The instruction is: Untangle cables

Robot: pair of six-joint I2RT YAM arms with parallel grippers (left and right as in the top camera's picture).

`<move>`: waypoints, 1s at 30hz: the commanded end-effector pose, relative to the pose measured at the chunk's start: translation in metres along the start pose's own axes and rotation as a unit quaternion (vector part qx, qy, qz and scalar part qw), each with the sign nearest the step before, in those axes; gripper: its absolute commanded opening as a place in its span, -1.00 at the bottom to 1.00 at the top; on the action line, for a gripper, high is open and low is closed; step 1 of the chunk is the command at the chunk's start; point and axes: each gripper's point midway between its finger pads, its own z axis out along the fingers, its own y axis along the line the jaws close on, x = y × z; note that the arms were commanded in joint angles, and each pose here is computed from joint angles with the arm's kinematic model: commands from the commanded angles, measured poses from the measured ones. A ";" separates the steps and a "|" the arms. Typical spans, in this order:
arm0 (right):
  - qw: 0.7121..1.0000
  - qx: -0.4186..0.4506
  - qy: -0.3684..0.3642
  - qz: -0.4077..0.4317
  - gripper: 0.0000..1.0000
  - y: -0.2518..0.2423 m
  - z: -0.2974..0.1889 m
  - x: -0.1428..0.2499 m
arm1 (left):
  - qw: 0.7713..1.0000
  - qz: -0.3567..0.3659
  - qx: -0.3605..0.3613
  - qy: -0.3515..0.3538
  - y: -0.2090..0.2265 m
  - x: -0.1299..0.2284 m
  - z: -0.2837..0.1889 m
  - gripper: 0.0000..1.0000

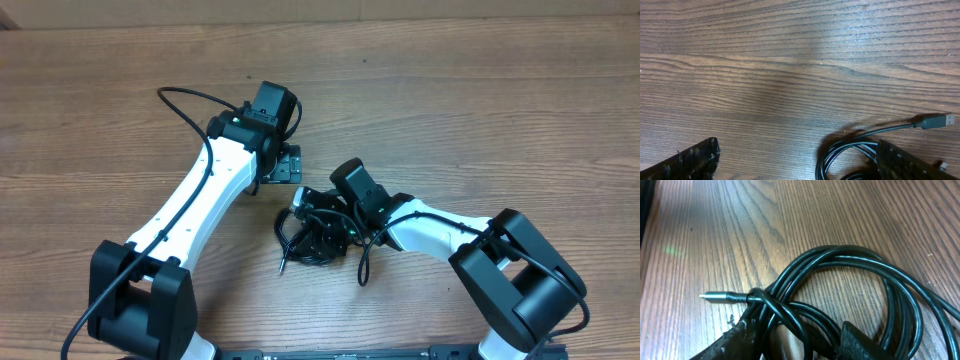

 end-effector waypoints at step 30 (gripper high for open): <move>0.998 -0.045 -0.004 -0.042 0.11 0.017 0.005 0.009 | 1.000 -0.007 0.010 0.014 -0.003 0.006 0.003 1.00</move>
